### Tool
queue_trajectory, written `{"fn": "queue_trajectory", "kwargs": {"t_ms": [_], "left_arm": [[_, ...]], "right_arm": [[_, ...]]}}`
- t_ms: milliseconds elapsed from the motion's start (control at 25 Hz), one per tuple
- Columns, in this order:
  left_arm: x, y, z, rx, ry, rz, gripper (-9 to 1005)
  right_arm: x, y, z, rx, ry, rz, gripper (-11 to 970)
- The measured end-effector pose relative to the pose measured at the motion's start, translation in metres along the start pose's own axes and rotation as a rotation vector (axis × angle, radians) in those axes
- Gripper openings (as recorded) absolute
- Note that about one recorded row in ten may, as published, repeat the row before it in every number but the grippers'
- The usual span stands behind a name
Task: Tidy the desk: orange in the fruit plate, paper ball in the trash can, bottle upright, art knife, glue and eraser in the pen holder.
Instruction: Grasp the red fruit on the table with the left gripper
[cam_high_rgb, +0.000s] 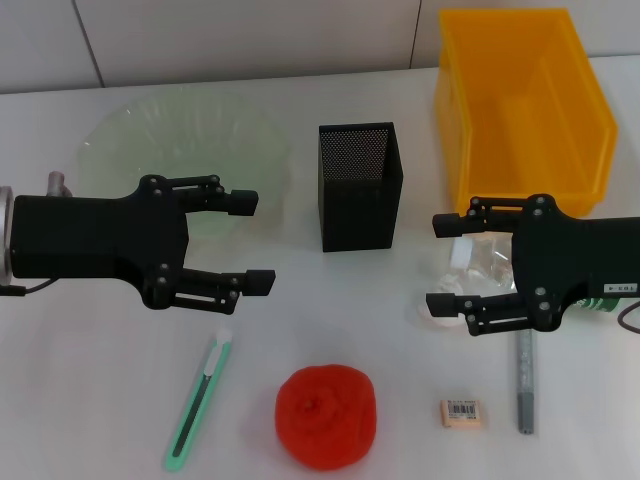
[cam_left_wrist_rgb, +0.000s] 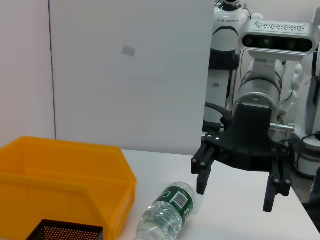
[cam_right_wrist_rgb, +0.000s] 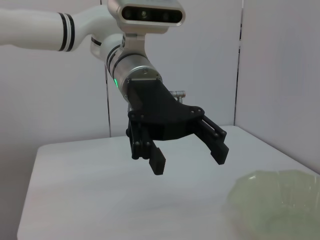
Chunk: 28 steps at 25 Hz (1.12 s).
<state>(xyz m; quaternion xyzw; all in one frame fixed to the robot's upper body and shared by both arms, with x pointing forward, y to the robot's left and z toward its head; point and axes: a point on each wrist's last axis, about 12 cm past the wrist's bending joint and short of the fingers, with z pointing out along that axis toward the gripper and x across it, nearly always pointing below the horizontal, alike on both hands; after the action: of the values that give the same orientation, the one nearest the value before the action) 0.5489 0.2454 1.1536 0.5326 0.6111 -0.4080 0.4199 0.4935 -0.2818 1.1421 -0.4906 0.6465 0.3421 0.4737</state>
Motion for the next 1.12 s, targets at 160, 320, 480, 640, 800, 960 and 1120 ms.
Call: {"fn": "queue_trajectory", "kwargs": {"t_ms": [160,320,480,640,800,960,1120], "left_arm": [[0.0,0.0,0.0,-0.001,0.001,-0.001,861],[0.001,0.0,0.0,0.001,0.002,-0.001,861],[0.006,-0.005,0.01,0.053,0.067,0.007,861],[0.014,-0.01,0.016,0.098,0.155,0.007,861],[0.023,-0.016,0.022,0.13,0.199,-0.013,861],[0.033,-0.02,0.03,0.154,0.203,-0.029,860],[0.042,-0.024,0.036,0.166,0.191,-0.033,860]], "right_arm": [[0.0,0.0,0.0,-0.002,0.003,0.006,790],[0.0,0.0,0.0,-0.001,0.004,0.007,789],[0.001,0.0,-0.001,0.005,0.002,0.011,789],[0.001,-0.001,-0.002,0.018,0.002,0.016,789],[0.002,-0.001,-0.003,0.023,0.002,0.026,790],[0.001,-0.002,-0.003,0.022,0.005,0.027,790],[0.0,-0.003,-0.002,0.02,0.014,0.032,790]]}}
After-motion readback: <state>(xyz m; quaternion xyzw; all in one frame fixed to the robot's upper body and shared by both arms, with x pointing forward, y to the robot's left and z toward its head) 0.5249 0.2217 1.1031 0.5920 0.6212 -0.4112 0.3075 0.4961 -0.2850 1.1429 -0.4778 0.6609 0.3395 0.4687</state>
